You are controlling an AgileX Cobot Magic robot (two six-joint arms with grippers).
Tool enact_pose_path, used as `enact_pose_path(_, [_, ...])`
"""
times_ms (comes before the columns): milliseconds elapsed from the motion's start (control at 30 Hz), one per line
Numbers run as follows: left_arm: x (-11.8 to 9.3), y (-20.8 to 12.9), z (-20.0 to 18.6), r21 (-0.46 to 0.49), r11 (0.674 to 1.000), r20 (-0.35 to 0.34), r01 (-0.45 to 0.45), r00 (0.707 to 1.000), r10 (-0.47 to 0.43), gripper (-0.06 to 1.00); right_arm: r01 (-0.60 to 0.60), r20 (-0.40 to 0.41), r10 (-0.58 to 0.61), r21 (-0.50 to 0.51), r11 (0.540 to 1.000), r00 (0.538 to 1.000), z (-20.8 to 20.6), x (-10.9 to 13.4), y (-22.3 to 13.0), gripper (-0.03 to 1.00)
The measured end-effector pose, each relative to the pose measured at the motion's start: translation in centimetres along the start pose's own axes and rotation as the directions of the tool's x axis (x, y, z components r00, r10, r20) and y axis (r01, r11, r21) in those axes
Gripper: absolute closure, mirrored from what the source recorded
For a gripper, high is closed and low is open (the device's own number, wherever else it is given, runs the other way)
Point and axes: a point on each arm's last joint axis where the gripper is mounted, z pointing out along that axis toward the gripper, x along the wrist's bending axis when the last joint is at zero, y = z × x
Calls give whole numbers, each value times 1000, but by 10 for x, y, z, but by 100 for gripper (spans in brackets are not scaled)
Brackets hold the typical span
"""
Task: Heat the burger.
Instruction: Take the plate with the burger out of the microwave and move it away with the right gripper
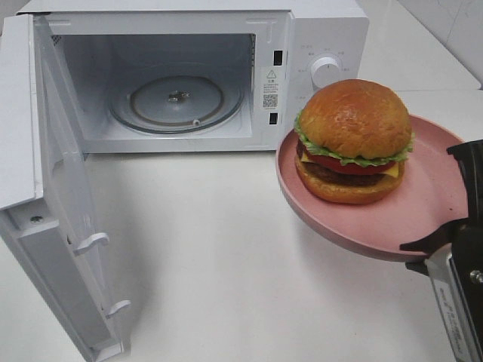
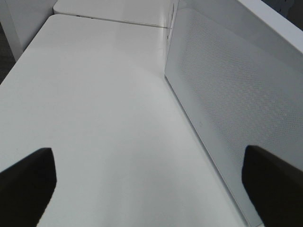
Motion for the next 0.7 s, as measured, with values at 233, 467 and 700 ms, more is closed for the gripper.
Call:
enact_pose_path(233, [0, 0, 0, 0, 1000, 0, 0, 1000, 0, -4, -83, -5, 84, 85, 993, 996, -2, 2, -8, 86])
enact_pose_path(467, [0, 0, 0, 0, 1000, 0, 0, 1000, 0, -4, -257, 62, 250, 175, 950, 966, -3, -1, -18, 86])
enact_pose_path(700, [0, 0, 0, 0, 1000, 0, 0, 1000, 0, -4, -365, 108, 349, 242, 899, 931, -5, 0, -25, 86])
